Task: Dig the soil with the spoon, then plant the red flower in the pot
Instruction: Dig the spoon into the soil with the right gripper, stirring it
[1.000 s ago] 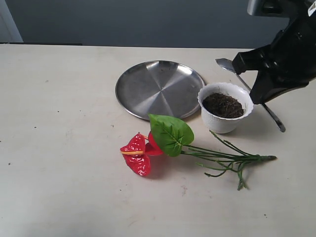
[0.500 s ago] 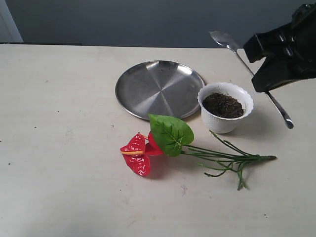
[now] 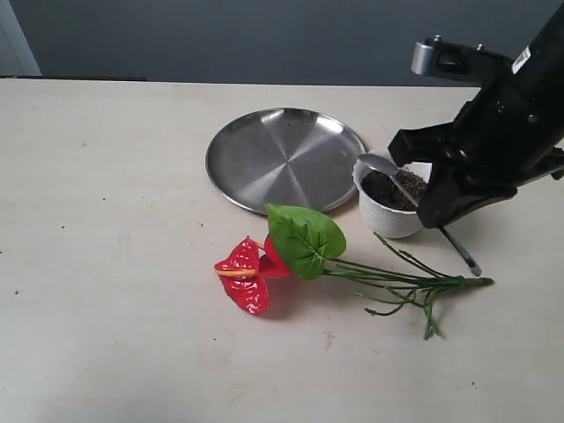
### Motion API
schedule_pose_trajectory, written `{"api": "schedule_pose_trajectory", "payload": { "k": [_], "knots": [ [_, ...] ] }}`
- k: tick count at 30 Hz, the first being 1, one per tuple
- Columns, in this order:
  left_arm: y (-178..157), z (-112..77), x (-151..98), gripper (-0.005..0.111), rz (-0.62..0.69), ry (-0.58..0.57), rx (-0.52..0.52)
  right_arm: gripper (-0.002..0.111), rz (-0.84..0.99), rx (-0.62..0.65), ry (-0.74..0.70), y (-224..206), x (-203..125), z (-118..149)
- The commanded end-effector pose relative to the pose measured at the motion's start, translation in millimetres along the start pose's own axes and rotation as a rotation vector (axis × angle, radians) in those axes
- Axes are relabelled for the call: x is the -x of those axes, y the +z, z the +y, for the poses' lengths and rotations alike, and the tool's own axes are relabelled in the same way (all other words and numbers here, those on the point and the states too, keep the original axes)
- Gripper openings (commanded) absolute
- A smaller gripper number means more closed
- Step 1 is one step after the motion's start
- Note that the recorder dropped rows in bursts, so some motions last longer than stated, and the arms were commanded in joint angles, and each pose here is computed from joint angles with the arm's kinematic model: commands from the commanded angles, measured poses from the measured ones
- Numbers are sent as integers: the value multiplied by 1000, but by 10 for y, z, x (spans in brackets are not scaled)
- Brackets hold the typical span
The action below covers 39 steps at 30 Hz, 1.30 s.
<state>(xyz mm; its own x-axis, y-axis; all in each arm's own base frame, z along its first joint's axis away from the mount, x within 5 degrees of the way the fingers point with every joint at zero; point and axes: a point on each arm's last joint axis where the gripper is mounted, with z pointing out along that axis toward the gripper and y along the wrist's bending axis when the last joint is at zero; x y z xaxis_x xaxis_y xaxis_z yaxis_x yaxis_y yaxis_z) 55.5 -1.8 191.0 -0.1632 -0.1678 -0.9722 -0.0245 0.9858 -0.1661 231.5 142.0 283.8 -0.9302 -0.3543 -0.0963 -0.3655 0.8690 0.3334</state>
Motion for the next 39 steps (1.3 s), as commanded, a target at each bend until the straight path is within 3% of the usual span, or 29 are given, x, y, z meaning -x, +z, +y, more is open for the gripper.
{"api": "schedule_pose_trajectory", "payload": {
  "k": [1, 10, 25, 30, 39],
  "knots": [
    [-2, -2, 7, 0, -16, 2, -6, -1, -55, 19, 57, -128, 14, -144],
    [-2, -2, 7, 0, -16, 2, -6, -1, -126, 281, 177, -173, 131, -352],
    [-2, -2, 7, 0, -16, 2, -6, -1, -37, 366, 435, 234, 310, -960],
    [-2, -2, 7, 0, -16, 2, -6, -1, -41, 421, 446, 286, 359, -955],
    [-2, -2, 7, 0, -16, 2, -6, -1, 75, 390, 478, 574, 225, -1055]
  ]
}}
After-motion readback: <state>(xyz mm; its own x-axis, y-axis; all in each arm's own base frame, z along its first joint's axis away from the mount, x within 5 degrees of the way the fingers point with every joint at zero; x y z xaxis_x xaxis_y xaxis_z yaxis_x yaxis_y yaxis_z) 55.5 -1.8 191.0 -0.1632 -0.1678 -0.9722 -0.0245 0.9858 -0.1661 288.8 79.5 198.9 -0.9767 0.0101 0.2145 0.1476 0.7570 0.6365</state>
